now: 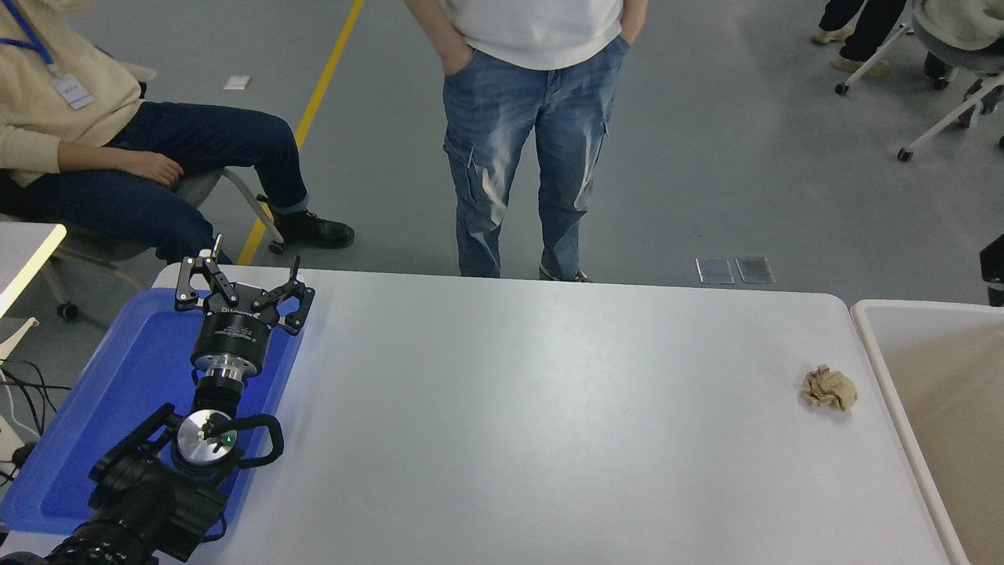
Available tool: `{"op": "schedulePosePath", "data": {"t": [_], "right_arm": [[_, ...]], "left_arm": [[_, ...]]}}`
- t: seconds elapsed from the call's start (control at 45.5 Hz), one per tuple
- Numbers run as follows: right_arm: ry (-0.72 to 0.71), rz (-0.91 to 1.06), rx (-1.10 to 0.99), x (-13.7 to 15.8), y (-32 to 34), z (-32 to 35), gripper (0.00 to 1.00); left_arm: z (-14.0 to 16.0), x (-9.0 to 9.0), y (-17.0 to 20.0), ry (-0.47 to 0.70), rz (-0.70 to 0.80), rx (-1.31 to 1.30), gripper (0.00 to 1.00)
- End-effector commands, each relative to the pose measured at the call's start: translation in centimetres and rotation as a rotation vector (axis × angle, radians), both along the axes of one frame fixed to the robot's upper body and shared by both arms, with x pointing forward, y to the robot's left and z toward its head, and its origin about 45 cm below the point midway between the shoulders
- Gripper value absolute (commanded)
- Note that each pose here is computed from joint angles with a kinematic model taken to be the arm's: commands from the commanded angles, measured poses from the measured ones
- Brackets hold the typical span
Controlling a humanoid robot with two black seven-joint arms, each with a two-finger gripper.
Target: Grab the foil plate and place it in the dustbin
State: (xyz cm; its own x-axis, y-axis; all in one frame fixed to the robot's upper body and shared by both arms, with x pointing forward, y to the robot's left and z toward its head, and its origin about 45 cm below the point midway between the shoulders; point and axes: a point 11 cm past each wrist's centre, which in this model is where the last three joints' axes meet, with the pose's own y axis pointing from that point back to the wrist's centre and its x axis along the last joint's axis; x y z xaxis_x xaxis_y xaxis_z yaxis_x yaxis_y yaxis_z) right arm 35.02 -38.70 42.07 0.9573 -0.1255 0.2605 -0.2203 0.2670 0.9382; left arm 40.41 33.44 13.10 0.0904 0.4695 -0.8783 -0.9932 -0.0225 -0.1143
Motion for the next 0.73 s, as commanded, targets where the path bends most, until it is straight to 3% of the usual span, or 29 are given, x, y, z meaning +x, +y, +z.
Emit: {"op": "schedulePosePath", "data": {"t": [0.0,0.22,0.703], "right_arm": [[-0.018,0.202,0.018,2.2,7.9,0.6,1.0],[-0.007,0.307,0.051,2.7,12.7,0.0,1.0],[0.002,0.284,0.052,2.6,11.9,-0.3,1.0]], "left_arm": [[0.0,0.0,0.0,0.0,0.0,0.0,1.0],[0.0,0.0,0.0,0.0,0.0,0.0,1.0],[0.1,0.1,-0.1,-0.002,-0.004,0.001,1.0]]}}
